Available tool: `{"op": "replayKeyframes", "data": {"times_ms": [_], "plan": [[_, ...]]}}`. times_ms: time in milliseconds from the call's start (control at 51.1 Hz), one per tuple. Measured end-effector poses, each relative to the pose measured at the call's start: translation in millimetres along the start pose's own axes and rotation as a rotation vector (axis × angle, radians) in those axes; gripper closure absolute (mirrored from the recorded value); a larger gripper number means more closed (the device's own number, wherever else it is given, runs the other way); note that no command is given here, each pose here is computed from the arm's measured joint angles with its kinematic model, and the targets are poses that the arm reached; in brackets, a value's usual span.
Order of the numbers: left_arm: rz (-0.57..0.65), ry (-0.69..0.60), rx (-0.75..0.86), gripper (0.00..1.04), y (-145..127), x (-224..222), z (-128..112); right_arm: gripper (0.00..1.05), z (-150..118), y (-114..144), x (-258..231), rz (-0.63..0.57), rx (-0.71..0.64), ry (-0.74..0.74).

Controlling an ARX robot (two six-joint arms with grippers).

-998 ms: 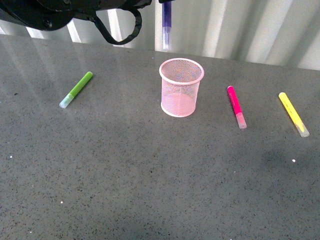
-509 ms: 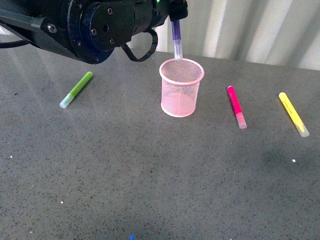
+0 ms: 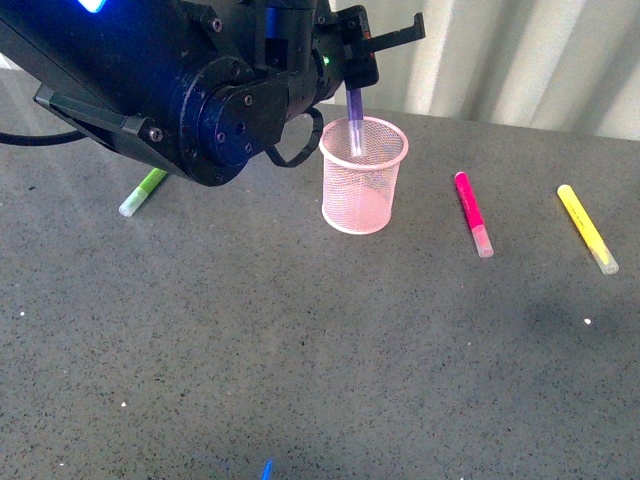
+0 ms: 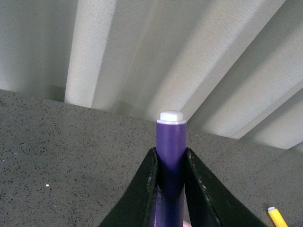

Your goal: Insert purple and pink pens into pink cup

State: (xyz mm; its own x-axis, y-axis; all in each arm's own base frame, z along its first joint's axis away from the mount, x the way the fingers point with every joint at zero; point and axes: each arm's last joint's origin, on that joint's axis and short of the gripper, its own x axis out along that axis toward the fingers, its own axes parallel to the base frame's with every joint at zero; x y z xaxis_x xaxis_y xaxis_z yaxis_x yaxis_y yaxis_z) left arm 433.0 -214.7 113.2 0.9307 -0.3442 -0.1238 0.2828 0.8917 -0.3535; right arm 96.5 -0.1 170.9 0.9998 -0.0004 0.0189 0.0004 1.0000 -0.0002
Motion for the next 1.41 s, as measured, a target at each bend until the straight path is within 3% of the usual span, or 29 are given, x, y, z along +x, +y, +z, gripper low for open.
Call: {"op": "replayKeyframes", "data": {"times_ms": [391,528,626,685,802,959,1018,1135,1194,1213,1291,1409], "plan": [[0.007,0.011,0.000,0.25,7,-8,-4,0.07,0,0,0,0.000,0.000,0.000],[0.003,0.039,0.004,0.05,9,-18,12,0.07,0,0,0,0.000,0.000,0.000],[-0.017,0.066,0.011,0.07,10,-30,37,0.07,0,0,0,0.000,0.000,0.000],[-0.060,0.081,0.009,0.07,10,-50,66,0.07,0,0,0,0.000,0.000,0.000],[-0.184,0.095,0.035,0.07,16,-116,132,0.07,0,0,0,0.000,0.000,0.000],[-0.156,0.041,0.062,0.07,45,-209,173,0.07,0,0,0,0.000,0.000,0.000],[-0.102,0.025,0.055,0.07,67,-252,181,0.07,0,0,0,0.000,0.000,0.000],[-0.008,0.023,0.030,0.07,99,-294,182,0.07,0,0,0,0.000,0.000,0.000],[0.104,-0.032,0.065,0.11,115,-311,182,0.07,0,0,0,0.000,0.000,0.000],[0.197,-0.099,0.125,0.16,125,-320,180,0.07,0,0,0,0.000,0.000,0.000],[0.326,-0.192,0.252,0.32,138,-343,162,0.07,0,0,0,0.000,0.000,0.000],[0.339,-0.189,0.301,0.56,127,-351,132,0.07,0,0,0,0.002,0.000,0.000]]}}
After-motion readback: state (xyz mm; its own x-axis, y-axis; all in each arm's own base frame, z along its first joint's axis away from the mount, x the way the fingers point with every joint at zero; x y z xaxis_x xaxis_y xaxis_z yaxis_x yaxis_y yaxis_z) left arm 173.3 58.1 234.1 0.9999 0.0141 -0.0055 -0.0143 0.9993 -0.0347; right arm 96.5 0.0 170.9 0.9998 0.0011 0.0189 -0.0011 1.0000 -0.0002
